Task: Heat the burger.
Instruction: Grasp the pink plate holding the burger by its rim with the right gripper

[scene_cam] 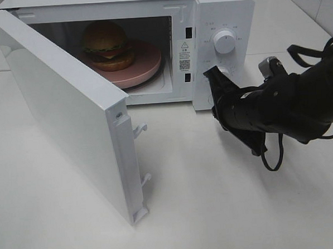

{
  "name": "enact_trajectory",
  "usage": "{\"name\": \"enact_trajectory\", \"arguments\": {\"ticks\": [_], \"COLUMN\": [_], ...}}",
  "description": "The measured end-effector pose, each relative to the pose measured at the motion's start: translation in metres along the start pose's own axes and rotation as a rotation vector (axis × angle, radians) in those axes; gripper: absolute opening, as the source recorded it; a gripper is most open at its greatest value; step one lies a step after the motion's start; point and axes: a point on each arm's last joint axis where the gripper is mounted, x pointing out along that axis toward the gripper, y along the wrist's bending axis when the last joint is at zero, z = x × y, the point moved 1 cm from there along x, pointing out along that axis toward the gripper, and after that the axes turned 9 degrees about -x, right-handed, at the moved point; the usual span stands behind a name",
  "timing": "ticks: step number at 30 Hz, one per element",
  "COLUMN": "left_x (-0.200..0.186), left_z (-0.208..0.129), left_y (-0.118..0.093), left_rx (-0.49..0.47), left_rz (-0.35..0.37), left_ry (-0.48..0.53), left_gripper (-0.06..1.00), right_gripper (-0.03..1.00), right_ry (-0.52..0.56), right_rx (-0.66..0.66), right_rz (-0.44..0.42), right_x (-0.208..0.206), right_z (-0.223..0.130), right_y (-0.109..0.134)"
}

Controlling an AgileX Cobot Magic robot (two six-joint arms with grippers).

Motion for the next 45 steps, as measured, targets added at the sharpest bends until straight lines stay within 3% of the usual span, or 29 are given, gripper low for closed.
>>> {"name": "enact_trajectory", "arguments": {"ticks": [2,8,16,23,32,34,36,37,40,42,43,45], "left_x": [0.000,0.000,0.000,0.000,0.000,0.000,0.000,0.000,0.000,0.000,0.000,0.000], "left_z": [0.000,0.000,0.000,0.000,0.000,0.000,0.000,0.000,0.000,0.000,0.000,0.000], "left_y": [0.000,0.000,0.000,0.000,0.000,0.000,0.000,0.000,0.000,0.000,0.000,0.000], "left_rx": [0.000,0.000,0.001,0.001,0.001,0.001,0.001,0.001,0.001,0.001,0.001,0.001], "left_rz": [0.000,0.000,0.000,0.000,0.000,0.000,0.000,0.000,0.000,0.000,0.000,0.000], "left_ry": [0.000,0.000,0.000,0.000,0.000,0.000,0.000,0.000,0.000,0.000,0.000,0.000], "left_gripper": [0.99,0.99,0.99,0.99,0.99,0.99,0.99,0.99,0.99,0.99,0.99,0.99], "right_gripper": [0.02,0.02,0.02,0.02,0.02,0.02,0.02,0.02,0.02,0.02,0.02,0.02], "right_ry": [0.042,0.125,0.311,0.489,0.593,0.639,0.649,0.677,0.685,0.745,0.745,0.788], "right_rx": [-0.117,-0.282,-0.548,-0.833,-1.012,-1.149,-1.197,-1.304,-1.349,-1.561,-1.561,-1.711], "right_rz": [0.009,0.013,0.015,0.069,0.085,0.072,0.070,0.067,0.070,0.081,0.081,0.100], "right_x": [-0.009,-0.018,-0.029,-0.038,-0.044,-0.046,-0.047,-0.048,-0.049,-0.053,-0.053,-0.056], "right_z": [0.000,-0.004,-0.018,-0.029,-0.027,-0.019,-0.018,-0.015,-0.013,-0.009,-0.009,-0.006], "right_y": [0.006,0.009,0.006,0.013,0.022,0.026,0.027,0.029,0.031,0.034,0.034,0.036]}}
